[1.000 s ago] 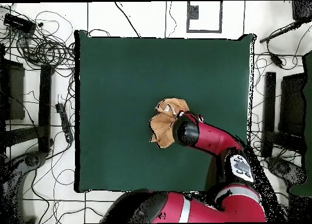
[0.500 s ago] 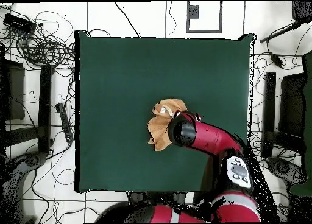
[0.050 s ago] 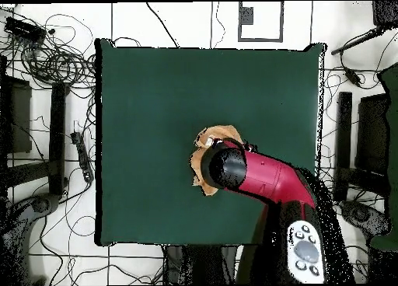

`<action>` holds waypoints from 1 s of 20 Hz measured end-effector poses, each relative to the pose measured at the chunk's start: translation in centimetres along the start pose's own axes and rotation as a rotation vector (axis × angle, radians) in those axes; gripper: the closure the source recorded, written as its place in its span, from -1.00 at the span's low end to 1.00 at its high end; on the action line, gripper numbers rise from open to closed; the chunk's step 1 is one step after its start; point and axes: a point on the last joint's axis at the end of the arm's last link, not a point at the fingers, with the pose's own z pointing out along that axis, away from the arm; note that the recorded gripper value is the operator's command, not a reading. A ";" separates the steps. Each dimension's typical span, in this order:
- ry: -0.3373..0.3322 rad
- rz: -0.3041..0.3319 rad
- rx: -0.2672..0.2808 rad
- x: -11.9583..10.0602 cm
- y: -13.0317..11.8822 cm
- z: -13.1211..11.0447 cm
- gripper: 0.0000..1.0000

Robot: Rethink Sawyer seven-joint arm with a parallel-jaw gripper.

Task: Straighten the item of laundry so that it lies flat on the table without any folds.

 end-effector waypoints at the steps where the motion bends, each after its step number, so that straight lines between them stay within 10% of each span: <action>1: -0.009 -0.001 -0.006 -0.4 0.6 -1.2 -1.00; 9: -0.048 -0.006 -0.023 -1.4 2.5 -3.7 -1.00; 20: -0.002 0.043 -0.048 -0.6 3.4 -0.5 -1.00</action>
